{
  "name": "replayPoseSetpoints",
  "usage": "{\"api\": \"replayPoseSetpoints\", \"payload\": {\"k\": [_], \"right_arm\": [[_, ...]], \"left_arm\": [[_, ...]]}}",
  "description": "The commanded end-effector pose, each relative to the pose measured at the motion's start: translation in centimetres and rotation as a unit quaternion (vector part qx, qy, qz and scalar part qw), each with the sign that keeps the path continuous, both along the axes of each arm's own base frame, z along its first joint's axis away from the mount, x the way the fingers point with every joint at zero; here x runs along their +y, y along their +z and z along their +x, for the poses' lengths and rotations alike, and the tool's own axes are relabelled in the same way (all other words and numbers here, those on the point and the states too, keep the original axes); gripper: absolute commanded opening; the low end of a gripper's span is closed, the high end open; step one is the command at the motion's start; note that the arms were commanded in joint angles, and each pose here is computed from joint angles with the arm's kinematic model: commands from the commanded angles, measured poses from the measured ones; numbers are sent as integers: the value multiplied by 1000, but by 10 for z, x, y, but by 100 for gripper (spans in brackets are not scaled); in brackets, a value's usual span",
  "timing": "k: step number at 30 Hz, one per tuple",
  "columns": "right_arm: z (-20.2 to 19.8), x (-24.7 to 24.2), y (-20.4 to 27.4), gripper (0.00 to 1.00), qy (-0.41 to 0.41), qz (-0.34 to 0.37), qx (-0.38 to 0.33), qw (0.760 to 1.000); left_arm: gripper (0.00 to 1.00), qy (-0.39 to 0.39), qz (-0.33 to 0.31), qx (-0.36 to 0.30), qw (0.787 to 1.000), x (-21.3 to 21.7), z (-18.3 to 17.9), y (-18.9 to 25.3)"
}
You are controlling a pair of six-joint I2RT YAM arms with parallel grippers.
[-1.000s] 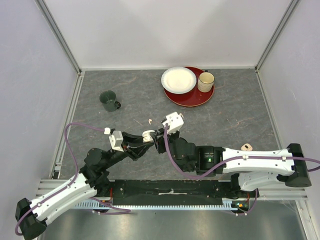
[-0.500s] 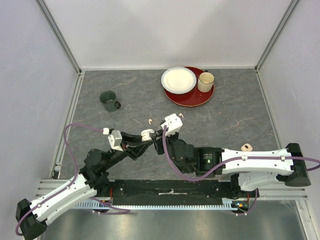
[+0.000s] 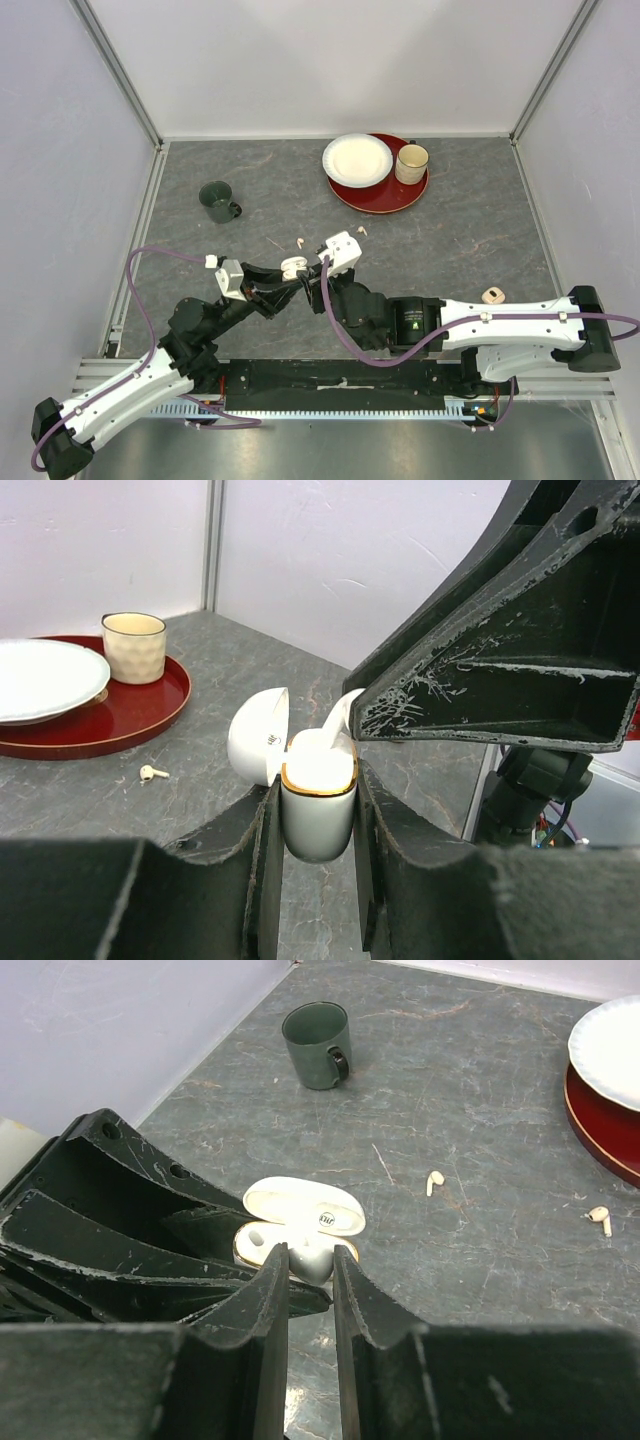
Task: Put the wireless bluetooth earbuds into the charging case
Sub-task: Place the earbud in the charging case.
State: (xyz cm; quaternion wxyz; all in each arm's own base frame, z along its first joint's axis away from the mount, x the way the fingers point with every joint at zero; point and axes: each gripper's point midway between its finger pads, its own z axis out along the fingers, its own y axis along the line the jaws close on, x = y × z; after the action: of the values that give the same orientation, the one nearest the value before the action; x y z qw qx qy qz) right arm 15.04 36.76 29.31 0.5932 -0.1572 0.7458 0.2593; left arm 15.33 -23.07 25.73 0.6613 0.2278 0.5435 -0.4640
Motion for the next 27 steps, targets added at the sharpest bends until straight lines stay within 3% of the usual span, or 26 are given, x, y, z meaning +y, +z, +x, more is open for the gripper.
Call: {"api": "replayPoseSetpoints", "payload": {"k": [1, 15, 27], "right_arm": [[1, -5, 16, 0, -16, 7, -7, 1000], [6, -11, 43, 0, 7, -25, -15, 1000], [-11, 5, 25, 0, 71, -91, 17, 993]], "left_arm": [[2, -14, -33, -51, 998, 3, -9, 29], [2, -44, 18, -73, 996, -3, -20, 16], [2, -35, 17, -80, 996, 0, -19, 19]]}}
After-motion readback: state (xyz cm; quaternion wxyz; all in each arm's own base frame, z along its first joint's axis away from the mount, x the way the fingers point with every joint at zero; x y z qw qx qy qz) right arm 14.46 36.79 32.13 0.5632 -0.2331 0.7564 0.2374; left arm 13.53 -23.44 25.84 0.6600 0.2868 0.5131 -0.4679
